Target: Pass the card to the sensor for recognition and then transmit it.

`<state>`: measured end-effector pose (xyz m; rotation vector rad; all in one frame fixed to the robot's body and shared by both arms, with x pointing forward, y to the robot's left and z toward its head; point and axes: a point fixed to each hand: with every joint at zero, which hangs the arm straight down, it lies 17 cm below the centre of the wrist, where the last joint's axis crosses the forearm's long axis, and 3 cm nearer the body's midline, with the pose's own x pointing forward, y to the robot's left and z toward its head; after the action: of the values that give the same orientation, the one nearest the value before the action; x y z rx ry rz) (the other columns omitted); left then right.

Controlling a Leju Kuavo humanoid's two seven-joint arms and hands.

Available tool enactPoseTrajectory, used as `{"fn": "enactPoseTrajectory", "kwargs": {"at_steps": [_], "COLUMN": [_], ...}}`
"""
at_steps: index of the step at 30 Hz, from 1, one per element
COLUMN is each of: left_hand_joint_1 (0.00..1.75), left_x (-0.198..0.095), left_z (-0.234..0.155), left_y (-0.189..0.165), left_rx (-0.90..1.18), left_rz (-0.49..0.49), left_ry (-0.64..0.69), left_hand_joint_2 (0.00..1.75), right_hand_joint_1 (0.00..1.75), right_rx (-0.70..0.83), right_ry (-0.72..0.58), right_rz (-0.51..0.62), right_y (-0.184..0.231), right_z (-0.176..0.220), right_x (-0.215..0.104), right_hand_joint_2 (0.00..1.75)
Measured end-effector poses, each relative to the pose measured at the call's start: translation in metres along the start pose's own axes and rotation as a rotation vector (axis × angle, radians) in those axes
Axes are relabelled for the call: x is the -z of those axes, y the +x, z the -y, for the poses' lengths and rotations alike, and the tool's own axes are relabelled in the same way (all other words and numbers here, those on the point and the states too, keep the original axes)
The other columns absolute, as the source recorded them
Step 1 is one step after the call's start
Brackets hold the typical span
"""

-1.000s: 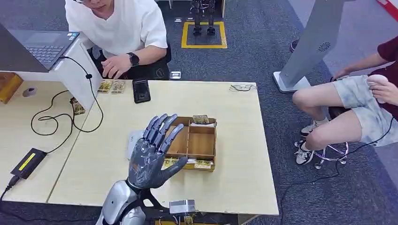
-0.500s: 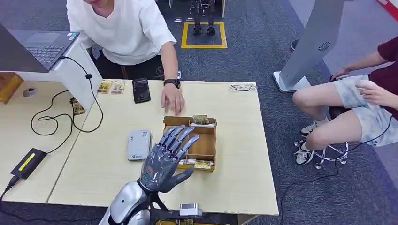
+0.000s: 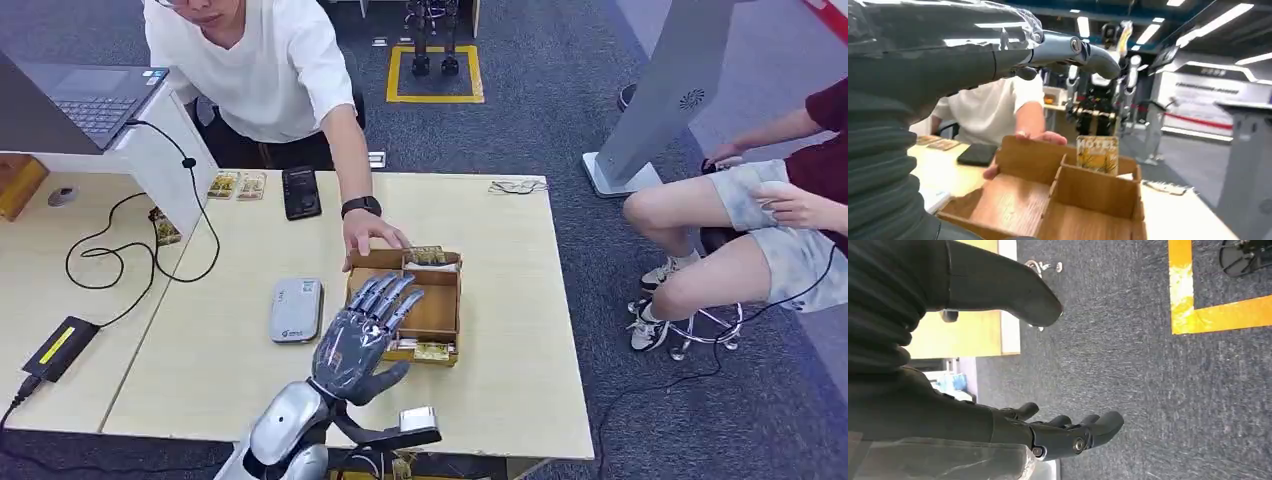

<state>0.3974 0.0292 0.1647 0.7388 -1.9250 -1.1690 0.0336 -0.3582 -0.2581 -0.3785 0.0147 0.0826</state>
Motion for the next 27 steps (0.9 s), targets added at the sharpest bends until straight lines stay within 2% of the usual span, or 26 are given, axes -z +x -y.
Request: {"fn": "enactPoseTrajectory", "kwargs": {"at_steps": [14, 27], "left_hand_joint_1": [0.0, 0.0], "left_x": [0.003, 0.002], "left_z": [0.004, 0.015], "left_y": [-0.006, -0.002], "left_rx": [0.035, 0.059], "left_rz": [-0.046, -0.024], "left_ry": [-0.028, -0.065], "left_hand_joint_2": [1.75, 1.75], "right_hand_joint_1": [0.0, 0.0], "right_rx": [0.015, 0.016], "right_ry": [-0.023, -0.019], "right_rz": [-0.013, -0.011], "right_y": [-0.001, 0.0], "right_z": [0.011, 0.01], "right_x": [0.0, 0.0], "right_hand_joint_2": [1.75, 1.75]}}
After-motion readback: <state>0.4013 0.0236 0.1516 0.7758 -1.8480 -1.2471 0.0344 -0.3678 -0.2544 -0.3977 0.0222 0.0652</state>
